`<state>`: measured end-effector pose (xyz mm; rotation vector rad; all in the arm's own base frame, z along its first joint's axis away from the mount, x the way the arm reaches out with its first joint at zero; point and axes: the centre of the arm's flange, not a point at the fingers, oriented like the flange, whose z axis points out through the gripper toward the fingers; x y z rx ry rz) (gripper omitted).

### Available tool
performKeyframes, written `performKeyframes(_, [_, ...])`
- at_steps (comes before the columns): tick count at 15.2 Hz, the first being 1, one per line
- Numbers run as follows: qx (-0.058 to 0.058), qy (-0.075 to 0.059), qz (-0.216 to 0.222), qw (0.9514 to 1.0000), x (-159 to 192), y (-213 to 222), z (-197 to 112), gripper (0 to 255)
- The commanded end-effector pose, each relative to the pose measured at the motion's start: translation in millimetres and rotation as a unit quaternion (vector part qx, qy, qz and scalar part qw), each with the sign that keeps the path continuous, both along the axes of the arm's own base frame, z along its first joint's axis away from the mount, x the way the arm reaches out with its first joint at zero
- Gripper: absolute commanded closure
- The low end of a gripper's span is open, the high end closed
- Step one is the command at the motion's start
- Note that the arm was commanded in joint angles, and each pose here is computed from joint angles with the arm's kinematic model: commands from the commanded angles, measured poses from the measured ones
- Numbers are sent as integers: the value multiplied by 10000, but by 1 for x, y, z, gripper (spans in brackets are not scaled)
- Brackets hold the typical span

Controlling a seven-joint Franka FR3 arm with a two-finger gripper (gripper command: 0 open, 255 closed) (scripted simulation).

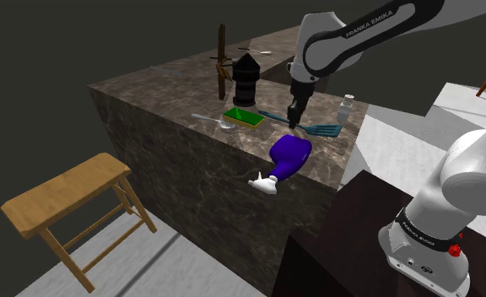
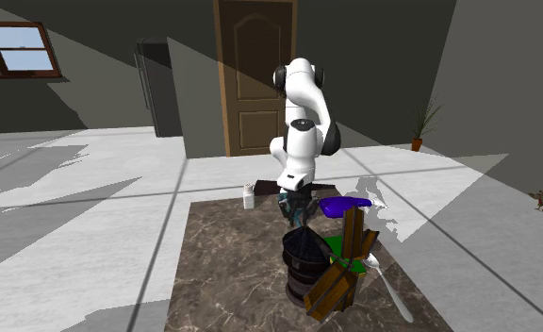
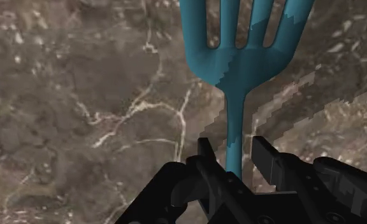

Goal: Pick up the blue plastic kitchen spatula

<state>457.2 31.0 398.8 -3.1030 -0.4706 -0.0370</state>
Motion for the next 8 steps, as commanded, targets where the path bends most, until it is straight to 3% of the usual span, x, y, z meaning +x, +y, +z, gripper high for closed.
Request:
performKeyframes(1, [-4,53,3,10000,-1,0,-6,255])
performKeyframes(8, [-4,53,3,10000,-2,1,5,255])
